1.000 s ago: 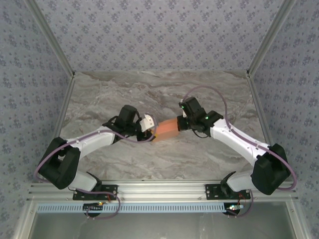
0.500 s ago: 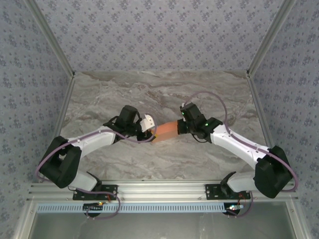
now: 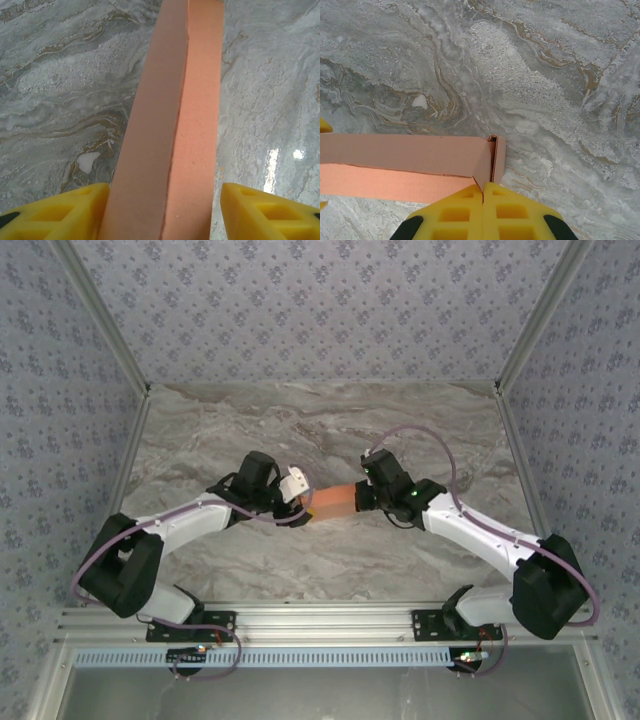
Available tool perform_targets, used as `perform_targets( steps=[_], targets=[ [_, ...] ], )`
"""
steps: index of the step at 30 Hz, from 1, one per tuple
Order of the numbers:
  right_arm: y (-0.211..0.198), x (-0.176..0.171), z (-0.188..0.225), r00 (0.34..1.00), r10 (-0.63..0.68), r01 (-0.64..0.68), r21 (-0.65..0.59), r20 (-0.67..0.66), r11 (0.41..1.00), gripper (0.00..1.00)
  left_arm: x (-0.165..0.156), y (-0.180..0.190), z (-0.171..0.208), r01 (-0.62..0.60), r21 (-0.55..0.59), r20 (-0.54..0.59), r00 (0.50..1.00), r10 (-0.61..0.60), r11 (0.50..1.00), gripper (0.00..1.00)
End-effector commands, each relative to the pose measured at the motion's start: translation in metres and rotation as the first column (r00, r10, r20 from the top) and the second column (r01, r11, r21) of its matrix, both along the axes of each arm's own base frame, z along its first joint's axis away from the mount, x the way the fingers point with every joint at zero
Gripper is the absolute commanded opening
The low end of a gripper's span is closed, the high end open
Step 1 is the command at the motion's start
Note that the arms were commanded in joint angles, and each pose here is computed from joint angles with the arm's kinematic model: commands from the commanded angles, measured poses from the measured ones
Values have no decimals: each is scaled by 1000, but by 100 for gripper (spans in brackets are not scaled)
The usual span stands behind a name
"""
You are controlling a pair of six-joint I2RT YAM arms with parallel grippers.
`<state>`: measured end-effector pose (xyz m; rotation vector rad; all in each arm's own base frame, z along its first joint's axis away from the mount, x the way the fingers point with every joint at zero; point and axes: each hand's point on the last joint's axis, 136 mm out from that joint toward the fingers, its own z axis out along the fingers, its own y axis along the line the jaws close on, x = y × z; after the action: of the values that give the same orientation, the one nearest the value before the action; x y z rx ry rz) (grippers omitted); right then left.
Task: Fold the paper box
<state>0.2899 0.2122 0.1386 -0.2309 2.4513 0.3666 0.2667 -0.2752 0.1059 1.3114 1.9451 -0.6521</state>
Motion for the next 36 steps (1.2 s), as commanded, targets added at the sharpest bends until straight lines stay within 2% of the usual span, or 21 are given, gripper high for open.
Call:
perform_targets(
  steps=[1,5,8,13,15,21,31,36],
  targets=[
    [-3,-6,-2,999,-12,12,-28,-29,1000,0,4,0,24,-37,-33,12,999,38,999,63],
    [-1,-5,-2,999,-6,5,-32,-31,999,0,1,3,38,-85,-66,-6,996,85,994,66],
    [0,-5,-2,999,-6,5,-34,-32,999,0,3,12,45,-170,-73,-26,985,169,983,66],
    [2,-5,-2,999,-2,1,-38,-34,999,0,3,33,49,-357,-71,-60,934,353,931,64],
    [1,-5,0,1000,-1,0,-39,-31,999,0,0,39,47,-396,-61,-77,917,391,916,62],
    [3,-3,2,1000,0,-1,-36,-25,999,0,-10,37,43,-388,-32,-111,917,383,921,54],
    [3,-4,1,1000,1,-2,-40,-27,999,0,-5,31,34,-359,18,-114,926,359,933,23],
    [3,-4,-1,1000,3,-4,-42,-29,999,0,-2,30,35,-369,12,-102,924,368,929,16]
  ],
)
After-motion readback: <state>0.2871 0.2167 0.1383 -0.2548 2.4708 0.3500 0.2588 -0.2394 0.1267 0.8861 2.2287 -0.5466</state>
